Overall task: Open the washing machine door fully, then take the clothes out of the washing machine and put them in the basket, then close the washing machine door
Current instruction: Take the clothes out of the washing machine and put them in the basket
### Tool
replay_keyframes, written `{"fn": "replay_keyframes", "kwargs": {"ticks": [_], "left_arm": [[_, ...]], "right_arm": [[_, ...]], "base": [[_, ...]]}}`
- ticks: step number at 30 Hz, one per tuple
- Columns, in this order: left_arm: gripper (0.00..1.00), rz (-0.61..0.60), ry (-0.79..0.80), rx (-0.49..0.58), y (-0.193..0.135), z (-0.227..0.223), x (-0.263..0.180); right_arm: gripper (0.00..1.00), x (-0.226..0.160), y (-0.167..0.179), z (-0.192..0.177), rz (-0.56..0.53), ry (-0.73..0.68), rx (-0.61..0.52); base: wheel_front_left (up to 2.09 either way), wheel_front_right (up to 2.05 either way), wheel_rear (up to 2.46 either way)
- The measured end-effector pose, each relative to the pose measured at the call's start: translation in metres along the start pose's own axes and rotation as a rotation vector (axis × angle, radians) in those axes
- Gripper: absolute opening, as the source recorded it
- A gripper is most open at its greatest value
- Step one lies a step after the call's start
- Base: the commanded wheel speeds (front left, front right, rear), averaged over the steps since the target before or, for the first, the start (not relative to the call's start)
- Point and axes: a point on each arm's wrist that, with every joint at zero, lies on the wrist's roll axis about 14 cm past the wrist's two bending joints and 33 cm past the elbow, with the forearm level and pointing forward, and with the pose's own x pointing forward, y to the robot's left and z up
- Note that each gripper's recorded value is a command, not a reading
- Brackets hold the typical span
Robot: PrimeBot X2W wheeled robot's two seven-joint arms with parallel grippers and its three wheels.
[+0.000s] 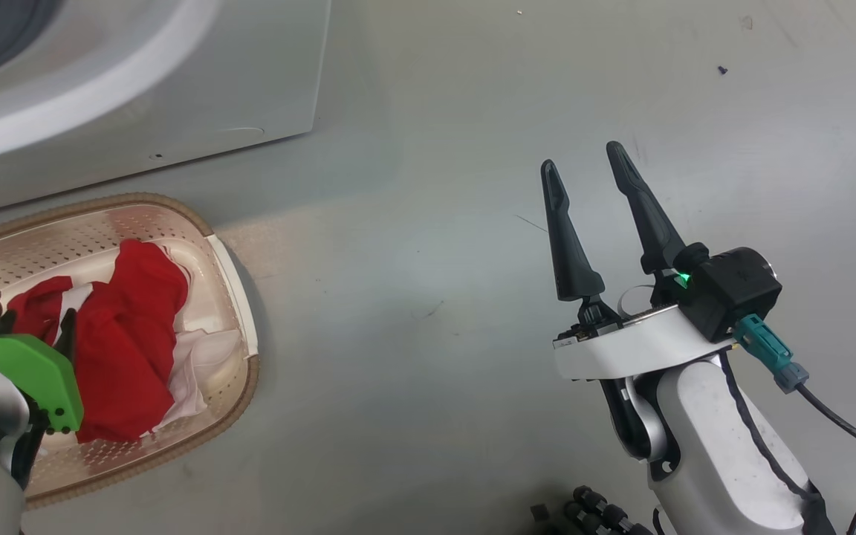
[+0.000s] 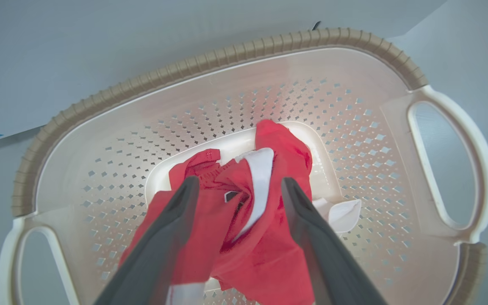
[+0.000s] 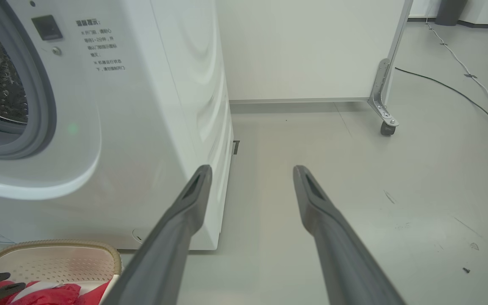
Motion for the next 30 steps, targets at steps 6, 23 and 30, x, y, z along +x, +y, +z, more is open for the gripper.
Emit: {"fn": "replay_keyframes", "kwargs": {"ticks": [6, 23, 30], "left_arm": [[1.0, 0.003, -0.089, -0.005, -0.005, 0.019, -0.012], [1.0, -0.006, -0.391, 0.001, -0.03, 0.082, -0.074], [1.0, -0.023, -0.5, 0.015, -0.043, 0.101, -0.105]], "right_arm": [[1.0, -0.001, 0.003, 0.013, 0.009, -0.034, -0.001], [1.0, -0.012, 0.019, 0.054, 0.051, -0.135, -0.005], [1.0, -0.022, 0.028, 0.063, 0.072, -0.159, -0.003]], "base": [[0.0, 0.0, 0.0], [0.0, 0.0, 0.0], [0.0, 0.0, 0.0]]}}
